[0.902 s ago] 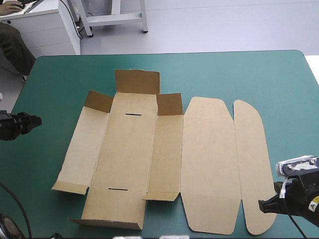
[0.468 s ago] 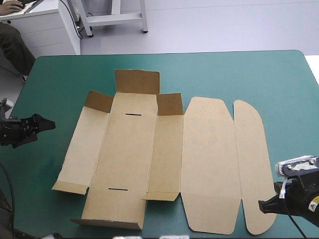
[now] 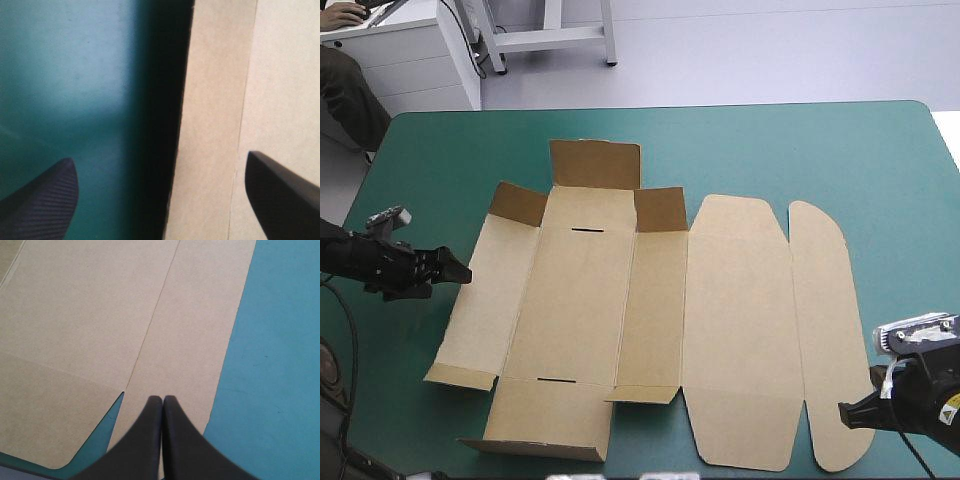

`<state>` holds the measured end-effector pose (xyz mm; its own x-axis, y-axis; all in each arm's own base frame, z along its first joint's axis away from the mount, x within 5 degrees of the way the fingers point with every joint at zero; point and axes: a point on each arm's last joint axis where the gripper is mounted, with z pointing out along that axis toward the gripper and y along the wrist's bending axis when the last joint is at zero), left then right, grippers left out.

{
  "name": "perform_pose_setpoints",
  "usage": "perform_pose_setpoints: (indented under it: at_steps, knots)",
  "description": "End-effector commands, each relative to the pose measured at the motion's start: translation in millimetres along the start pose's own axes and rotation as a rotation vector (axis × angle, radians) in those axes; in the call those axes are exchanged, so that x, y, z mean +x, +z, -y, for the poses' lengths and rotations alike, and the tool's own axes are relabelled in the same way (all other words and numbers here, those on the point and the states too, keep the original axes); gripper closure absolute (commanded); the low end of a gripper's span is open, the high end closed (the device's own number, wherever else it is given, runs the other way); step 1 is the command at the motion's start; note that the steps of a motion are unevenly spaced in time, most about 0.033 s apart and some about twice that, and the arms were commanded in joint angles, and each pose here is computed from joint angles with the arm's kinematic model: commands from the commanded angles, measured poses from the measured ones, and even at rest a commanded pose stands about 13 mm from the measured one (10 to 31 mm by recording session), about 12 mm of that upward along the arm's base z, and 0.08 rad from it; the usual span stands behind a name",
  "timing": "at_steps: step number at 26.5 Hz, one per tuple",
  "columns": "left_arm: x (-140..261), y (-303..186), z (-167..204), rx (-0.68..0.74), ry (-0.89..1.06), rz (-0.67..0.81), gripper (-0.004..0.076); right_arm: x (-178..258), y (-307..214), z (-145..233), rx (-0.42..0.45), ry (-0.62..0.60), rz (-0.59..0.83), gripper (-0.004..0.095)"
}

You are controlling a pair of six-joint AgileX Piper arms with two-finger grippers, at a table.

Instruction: Fold the box

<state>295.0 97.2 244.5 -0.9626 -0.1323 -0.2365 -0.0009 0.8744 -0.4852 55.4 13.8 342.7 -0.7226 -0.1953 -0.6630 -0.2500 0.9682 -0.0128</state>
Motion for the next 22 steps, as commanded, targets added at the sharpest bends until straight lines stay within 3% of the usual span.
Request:
perform_pose_setpoints:
  at_steps: [1, 10, 22]
  knots:
    - [1, -10, 25, 0.072, 0.013, -0.027, 0.0082, -8, -5, 1, 0.013, -0.004, 0.063, 0.0928]
    - [30, 21, 22, 0.133, -0.029, -0.143, 0.0082, -8, -5, 1, 0.012, -0.004, 0.055, 0.0928]
    - [48, 39, 30, 0.233, -0.062, -0.17, 0.0106, -7, -5, 1, 0.012, -0.004, 0.053, 0.0928]
